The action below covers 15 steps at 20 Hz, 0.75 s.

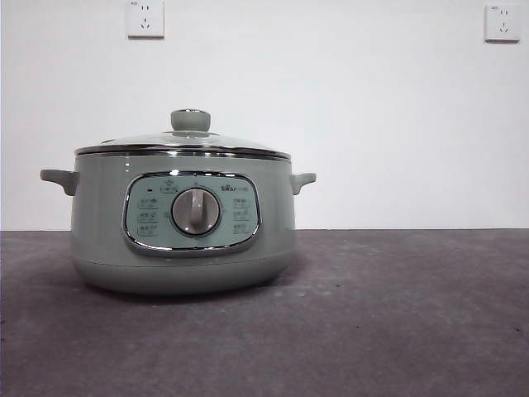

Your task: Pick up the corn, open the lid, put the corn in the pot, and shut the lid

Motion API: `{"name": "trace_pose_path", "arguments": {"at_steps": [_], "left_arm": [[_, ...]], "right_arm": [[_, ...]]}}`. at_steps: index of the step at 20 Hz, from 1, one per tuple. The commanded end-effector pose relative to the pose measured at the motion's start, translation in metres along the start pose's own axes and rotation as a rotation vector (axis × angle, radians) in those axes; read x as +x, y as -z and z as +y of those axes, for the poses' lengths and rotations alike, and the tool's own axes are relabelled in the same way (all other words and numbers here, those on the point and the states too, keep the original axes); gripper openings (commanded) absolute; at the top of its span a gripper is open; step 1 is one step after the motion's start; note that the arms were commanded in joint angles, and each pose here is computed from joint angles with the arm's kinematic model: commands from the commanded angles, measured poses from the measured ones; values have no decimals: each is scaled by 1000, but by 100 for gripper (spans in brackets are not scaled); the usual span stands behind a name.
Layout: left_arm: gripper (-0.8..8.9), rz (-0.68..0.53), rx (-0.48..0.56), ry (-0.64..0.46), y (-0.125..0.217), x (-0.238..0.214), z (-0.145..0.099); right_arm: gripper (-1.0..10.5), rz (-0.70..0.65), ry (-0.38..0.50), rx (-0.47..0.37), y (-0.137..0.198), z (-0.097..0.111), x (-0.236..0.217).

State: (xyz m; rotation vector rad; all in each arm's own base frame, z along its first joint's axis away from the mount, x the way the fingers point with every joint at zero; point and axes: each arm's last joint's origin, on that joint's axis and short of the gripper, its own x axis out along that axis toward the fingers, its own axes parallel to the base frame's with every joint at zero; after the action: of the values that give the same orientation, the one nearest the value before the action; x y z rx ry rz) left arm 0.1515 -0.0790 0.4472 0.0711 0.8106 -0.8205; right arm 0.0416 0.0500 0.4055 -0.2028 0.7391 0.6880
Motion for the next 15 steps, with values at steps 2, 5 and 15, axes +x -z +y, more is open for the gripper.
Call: {"name": "trace_pose_path", "arguments": {"at_steps": [2,5,15], "left_arm": [[242,-5,3,5,0,-1,-1],[-26,-5,18,5,0,0,-1],[-4,-5,19,4,0,0,0]], "right_arm": [[210,35,5,-17,4,0,2],[-22,35,5,-17,4,0,2],[1,28,36,-9,3,-1,2]]}}
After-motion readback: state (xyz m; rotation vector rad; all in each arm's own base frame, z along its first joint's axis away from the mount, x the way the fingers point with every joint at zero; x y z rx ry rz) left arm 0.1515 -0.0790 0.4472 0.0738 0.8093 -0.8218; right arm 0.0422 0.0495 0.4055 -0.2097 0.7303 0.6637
